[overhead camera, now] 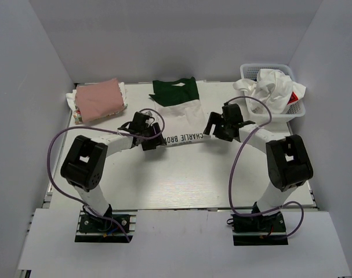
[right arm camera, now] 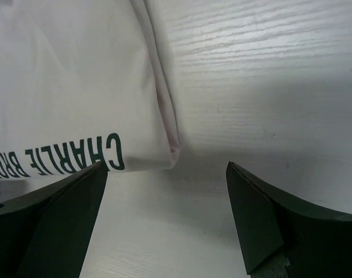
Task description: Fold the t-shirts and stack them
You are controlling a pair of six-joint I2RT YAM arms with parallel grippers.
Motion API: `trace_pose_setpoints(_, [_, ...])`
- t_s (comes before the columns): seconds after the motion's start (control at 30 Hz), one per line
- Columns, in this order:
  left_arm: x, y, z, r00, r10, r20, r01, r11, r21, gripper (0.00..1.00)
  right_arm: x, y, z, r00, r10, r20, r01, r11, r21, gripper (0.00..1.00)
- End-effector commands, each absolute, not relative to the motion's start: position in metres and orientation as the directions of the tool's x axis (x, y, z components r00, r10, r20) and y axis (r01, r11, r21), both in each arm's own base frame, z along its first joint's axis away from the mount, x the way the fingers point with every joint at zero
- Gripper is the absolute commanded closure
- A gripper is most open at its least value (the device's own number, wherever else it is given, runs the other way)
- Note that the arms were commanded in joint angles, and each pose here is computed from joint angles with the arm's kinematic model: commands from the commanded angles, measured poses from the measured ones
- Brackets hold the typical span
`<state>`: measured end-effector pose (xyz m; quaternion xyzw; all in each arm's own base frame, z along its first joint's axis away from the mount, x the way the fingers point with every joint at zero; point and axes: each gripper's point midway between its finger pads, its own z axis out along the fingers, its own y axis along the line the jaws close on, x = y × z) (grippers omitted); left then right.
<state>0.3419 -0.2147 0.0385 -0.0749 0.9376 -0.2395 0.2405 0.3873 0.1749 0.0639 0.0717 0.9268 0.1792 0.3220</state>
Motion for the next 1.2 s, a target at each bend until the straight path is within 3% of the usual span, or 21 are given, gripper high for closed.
trace_pose_setpoints(0.0, [0.362, -0.240, 0.059, -0.857, -0.237, -0.458, 0.060, 0.837, -0.544, 0.33, 0.378, 0.191, 0.050, -0.833, 0.222, -0.506, -0.026, 0.899, 0.437, 0.12])
trace_pose_setpoints(0.13, [0.364, -0.242, 0.041, -0.883, -0.215, -0.418, 0.042, 0.849, -0.527, 0.49, 0.380, 0.200, 0.037, -0.860, 0.214, -0.463, -0.036, 0.880, 0.474, 0.20])
trace_pose_setpoints(0.17, [0.365, -0.242, 0.040, -0.878, -0.217, -0.426, 0.048, 0.846, -0.530, 0.52, 0.382, 0.204, 0.039, -0.864, 0.216, -0.455, -0.040, 0.871, 0.489, 0.30])
trace_pose_setpoints(0.23, [0.364, -0.246, 0.037, -0.881, -0.209, -0.425, 0.055, 0.846, -0.530, 0.70, 0.380, 0.206, 0.035, -0.871, 0.220, -0.438, -0.033, 0.866, 0.499, 0.43])
trace_pose_setpoints(0.27, [0.362, -0.247, 0.033, -0.888, -0.203, -0.412, 0.055, 0.844, -0.534, 0.80, 0.378, 0.204, 0.032, -0.873, 0.236, -0.427, -0.010, 0.866, 0.500, 0.59])
trace_pose_setpoints(0.3, [0.362, -0.247, 0.033, -0.888, -0.203, -0.412, 0.055, 0.844, -0.534, 0.96, 0.379, 0.203, 0.032, -0.866, 0.243, -0.437, -0.009, 0.866, 0.500, 0.66])
trace_pose_setpoints(0.37, [0.353, -0.250, 0.029, -0.900, -0.188, -0.393, 0.057, 0.843, -0.535, 1.00, 0.374, 0.200, 0.032, -0.864, 0.253, -0.435, 0.001, 0.866, 0.501, 0.82])
trace_pose_setpoints(0.4, [0.349, -0.250, 0.026, -0.906, -0.174, -0.386, 0.067, 0.842, -0.535, 1.00, 0.374, 0.200, 0.032, -0.862, 0.255, -0.438, 0.000, 0.865, 0.502, 0.97])
trace_pose_setpoints(0.43, [0.345, -0.248, 0.021, -0.911, -0.172, -0.376, 0.060, 0.845, -0.531, 1.00, 0.374, 0.200, 0.038, -0.855, 0.261, -0.448, -0.004, 0.861, 0.509, 1.00])
trace_pose_setpoints(0.67, [0.297, -0.255, 0.064, -0.904, -0.083, -0.418, 0.181, 0.815, -0.551, 1.00, 0.325, 0.183, 0.056, -0.847, 0.256, -0.465, -0.014, 0.865, 0.502, 1.00])
trace_pose_setpoints(0.73, [0.267, -0.257, 0.071, -0.928, -0.031, -0.371, 0.207, 0.786, -0.583, 1.00, 0.299, 0.173, 0.063, -0.845, 0.273, -0.460, 0.004, 0.863, 0.505, 1.00])
trace_pose_setpoints(0.77, [0.253, -0.260, 0.086, -0.925, -0.002, -0.381, 0.246, 0.762, -0.599, 1.00, 0.289, 0.170, 0.085, -0.814, 0.291, -0.503, -0.019, 0.851, 0.524, 1.00])
trace_pose_setpoints(0.83, [0.238, -0.263, 0.106, -0.919, 0.017, -0.394, 0.282, 0.726, -0.626, 1.00, 0.263, 0.162, 0.081, -0.830, 0.279, -0.483, -0.008, 0.860, 0.511, 1.00])
trace_pose_setpoints(0.87, [0.227, -0.266, 0.116, -0.920, 0.029, -0.392, 0.299, 0.699, -0.649, 1.00, 0.260, 0.162, 0.110, -0.785, 0.293, -0.546, -0.057, 0.843, 0.534, 1.00])
trace_pose_setpoints(0.93, [0.218, -0.266, 0.149, -0.891, 0.022, -0.453, 0.353, 0.661, -0.663, 1.00, 0.249, 0.157, 0.120, -0.780, 0.291, -0.554, -0.063, 0.844, 0.532, 1.00])
trace_pose_setpoints(1.03, [0.214, -0.266, 0.190, -0.842, -0.015, -0.539, 0.415, 0.620, -0.666, 1.00, 0.248, 0.158, 0.174, -0.686, 0.323, -0.653, -0.154, 0.812, 0.563, 1.00])
trace_pose_setpoints(1.17, [0.233, -0.261, 0.219, -0.775, -0.095, -0.624, 0.431, 0.643, -0.633, 1.00, 0.263, 0.160, 0.215, -0.624, 0.373, -0.686, -0.174, 0.790, 0.588, 1.00])
